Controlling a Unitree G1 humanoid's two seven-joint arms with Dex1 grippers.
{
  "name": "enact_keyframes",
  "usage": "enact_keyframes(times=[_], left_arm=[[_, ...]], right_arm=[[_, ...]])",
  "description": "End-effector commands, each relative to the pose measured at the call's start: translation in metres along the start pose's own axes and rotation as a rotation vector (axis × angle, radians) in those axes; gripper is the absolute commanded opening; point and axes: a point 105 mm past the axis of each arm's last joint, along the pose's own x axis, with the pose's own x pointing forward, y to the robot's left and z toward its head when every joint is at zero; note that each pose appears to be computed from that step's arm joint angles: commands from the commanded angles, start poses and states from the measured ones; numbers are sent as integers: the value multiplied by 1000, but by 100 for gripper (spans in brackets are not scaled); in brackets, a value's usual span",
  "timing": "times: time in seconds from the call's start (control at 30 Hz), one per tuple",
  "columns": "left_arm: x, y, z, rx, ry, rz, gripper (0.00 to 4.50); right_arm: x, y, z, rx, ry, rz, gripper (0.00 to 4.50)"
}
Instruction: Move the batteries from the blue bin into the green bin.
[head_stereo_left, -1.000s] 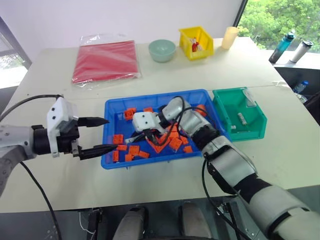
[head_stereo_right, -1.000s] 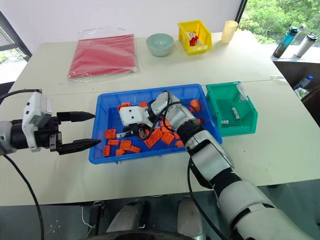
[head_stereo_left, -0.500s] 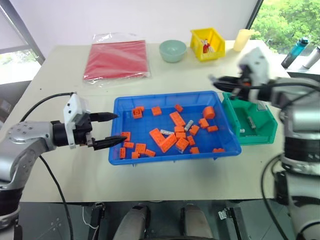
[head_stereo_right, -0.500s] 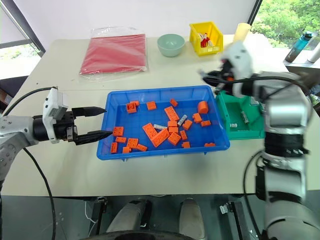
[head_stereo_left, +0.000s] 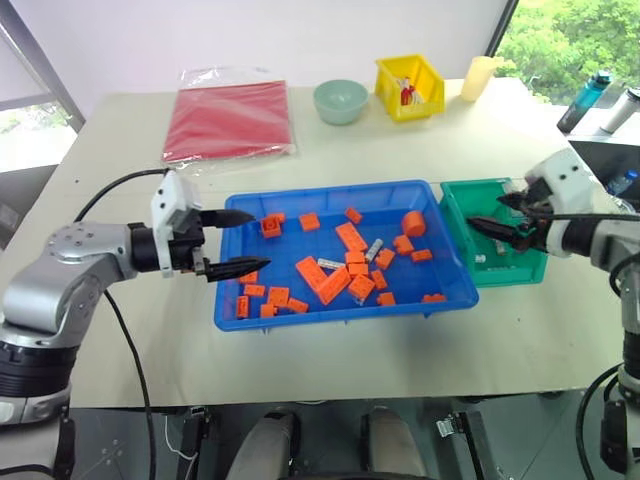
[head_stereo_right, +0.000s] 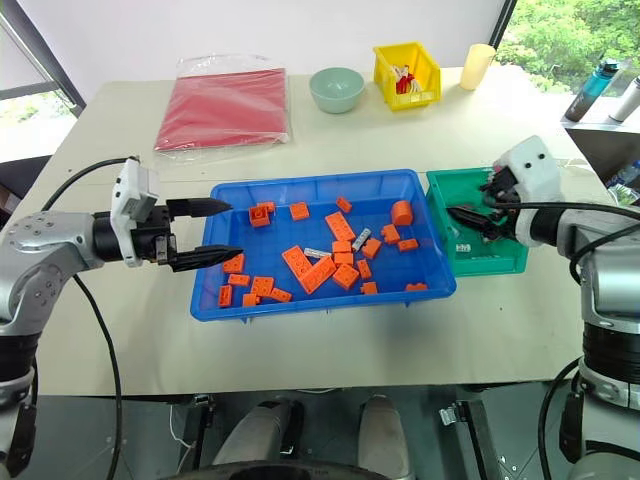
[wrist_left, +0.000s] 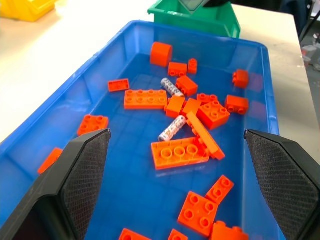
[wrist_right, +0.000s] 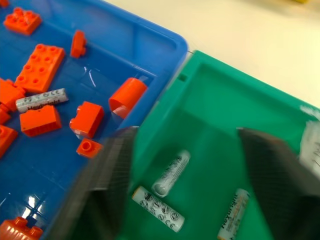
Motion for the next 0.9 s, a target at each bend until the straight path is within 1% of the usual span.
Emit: enact_keyframes(times=[0.03, 0.07, 0.13, 0.2, 0.3, 0.47, 0.53, 0.63, 0.9], left_arm=[[0, -2, 12, 46, -19, -8, 450], [0, -2, 12, 47, -20, -8, 450], [-1, -2, 11, 46, -17, -5, 450], [-2, -4, 9, 44, -10, -6, 450], [-2, -7, 7, 46, 0, -13, 450], [-2, -10, 7, 50, -1, -9, 450], [-3, -12, 8, 51, -3, -4, 450], [-6, -13, 8, 50, -1, 10, 450], [-10, -16, 6, 43, 0, 37, 450]], right_arm=[[3, 3, 51, -111, -134, 45, 341], [7, 7, 60, -124, -158, 71, 341], [25, 33, 82, -161, -212, 199, 341], [44, 64, 90, -211, -214, 338, 341], [63, 92, 87, -293, -176, 450, 341], [107, 132, 57, -429, -20, 577, 341], [118, 141, 50, -464, 20, 600, 341], [128, 148, 44, -493, 47, 623, 341], [134, 164, 37, -550, 64, 695, 341]])
